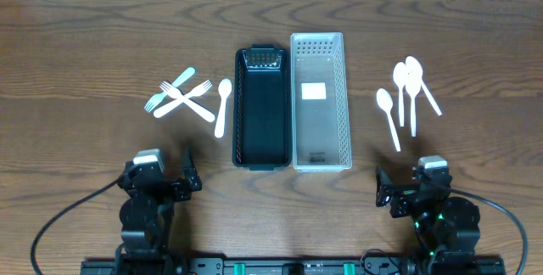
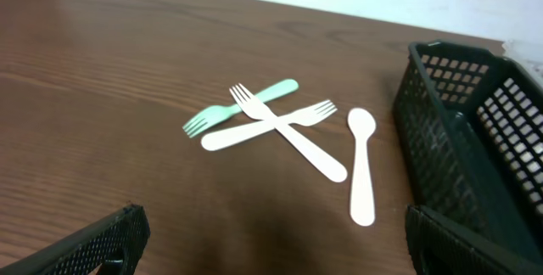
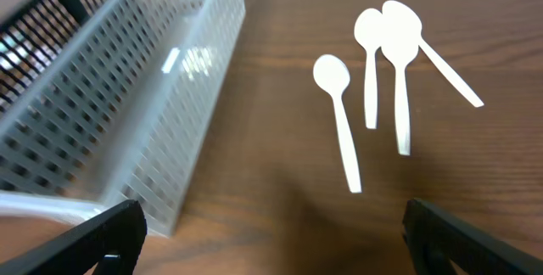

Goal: Pack container

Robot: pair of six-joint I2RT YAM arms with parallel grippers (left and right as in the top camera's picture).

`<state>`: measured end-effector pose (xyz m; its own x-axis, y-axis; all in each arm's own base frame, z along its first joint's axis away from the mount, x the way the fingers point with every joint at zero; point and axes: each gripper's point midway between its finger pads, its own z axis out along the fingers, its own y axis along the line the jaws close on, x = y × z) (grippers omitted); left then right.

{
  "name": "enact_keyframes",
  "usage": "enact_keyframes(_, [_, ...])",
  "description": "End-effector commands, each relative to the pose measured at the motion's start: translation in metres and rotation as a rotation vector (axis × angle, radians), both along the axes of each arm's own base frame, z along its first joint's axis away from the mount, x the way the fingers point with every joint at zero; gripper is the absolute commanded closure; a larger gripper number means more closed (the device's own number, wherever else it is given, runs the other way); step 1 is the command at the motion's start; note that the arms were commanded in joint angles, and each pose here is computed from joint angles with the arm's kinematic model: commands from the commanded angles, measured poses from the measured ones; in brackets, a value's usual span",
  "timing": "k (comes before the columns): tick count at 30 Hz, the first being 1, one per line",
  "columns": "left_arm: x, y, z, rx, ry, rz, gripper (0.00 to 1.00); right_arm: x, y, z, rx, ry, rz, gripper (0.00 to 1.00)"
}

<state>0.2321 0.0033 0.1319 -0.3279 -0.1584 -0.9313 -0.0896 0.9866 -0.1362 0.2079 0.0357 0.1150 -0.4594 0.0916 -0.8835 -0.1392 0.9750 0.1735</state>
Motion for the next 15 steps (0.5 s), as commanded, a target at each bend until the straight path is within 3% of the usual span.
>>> enact_keyframes(1, [0.006,-0.003,0.044,-0.028,-0.024,-0.012,0.02,0.005,0.003,0.034,0.085,-0.004,-0.017,0.01])
enact_keyframes(7, [0.033,-0.004,0.076,-0.021,0.115,-0.007,0.02,0.036,0.002,0.068,0.079,0.171,-0.029,0.01])
enact_keyframes(15, [0.08,-0.006,0.083,-0.012,0.356,-0.003,0.02,0.115,0.007,0.104,0.018,0.463,0.032,0.01])
